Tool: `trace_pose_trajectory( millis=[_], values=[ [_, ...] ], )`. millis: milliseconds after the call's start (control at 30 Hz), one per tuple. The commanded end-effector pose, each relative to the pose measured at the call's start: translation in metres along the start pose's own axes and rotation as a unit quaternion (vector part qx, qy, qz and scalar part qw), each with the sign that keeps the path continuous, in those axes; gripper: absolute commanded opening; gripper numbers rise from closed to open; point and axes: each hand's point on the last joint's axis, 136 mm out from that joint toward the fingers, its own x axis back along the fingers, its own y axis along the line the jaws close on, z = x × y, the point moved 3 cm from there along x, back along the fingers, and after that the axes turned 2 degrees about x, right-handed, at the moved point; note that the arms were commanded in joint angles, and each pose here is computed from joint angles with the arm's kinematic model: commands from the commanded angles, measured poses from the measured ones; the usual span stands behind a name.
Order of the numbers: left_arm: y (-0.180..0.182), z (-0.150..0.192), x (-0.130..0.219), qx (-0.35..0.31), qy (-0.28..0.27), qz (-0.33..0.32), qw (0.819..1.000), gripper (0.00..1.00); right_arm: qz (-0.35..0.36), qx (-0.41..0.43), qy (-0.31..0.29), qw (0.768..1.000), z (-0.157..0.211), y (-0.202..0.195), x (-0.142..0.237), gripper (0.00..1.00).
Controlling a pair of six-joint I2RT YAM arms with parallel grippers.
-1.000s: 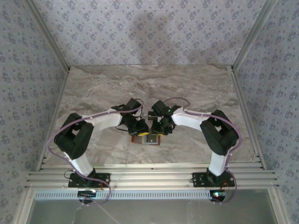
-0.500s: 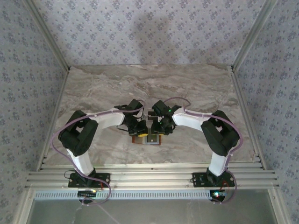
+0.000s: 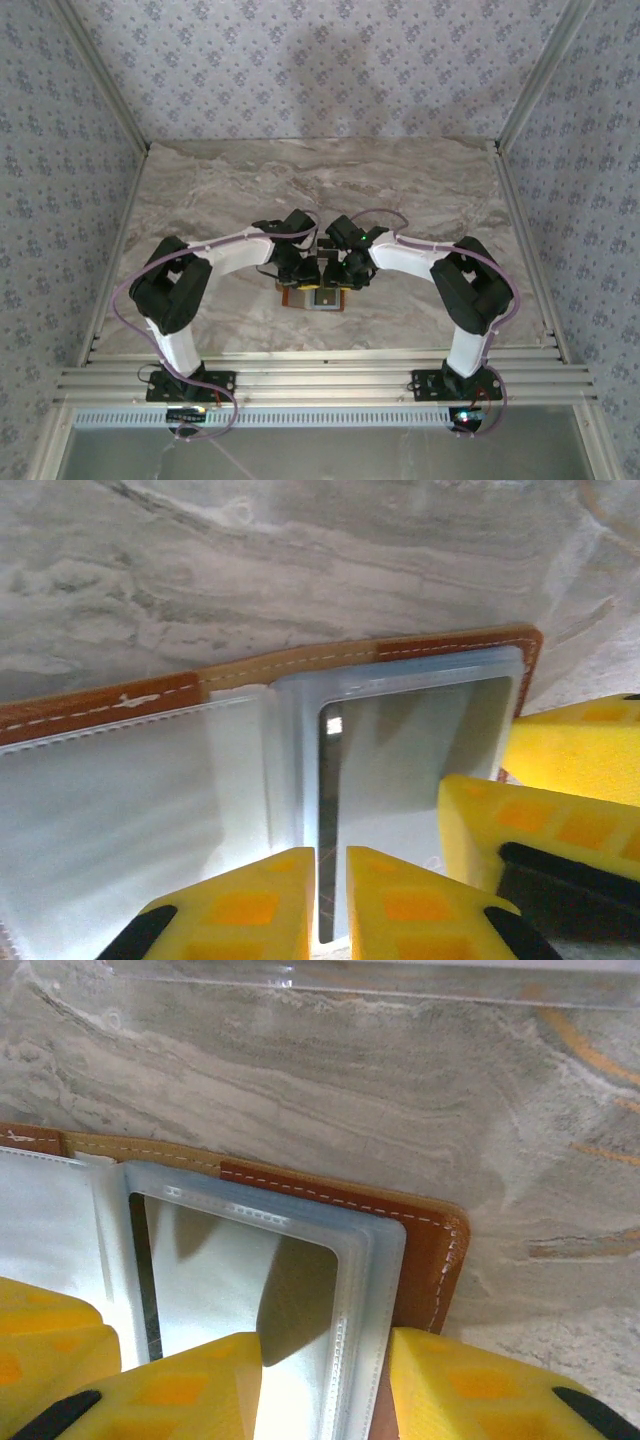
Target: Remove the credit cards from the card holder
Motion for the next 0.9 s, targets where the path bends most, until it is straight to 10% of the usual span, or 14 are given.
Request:
trace_pose_trajectory(
  millis=[0,867],
  values=[
    [0.005,0.005,-0.004,-0.013,0.015,-0.027,0.999,0.17,0.005,-0.008,0.005,1.0,0.007,-0.004,0.004,0.4],
    [0.015,0.01,-0.017,-0.04,0.014,-0.093,0.995,0.21,0.005,-0.026,-0.008,1.0,0.011,-0.009,0.014,0.43]
  ],
)
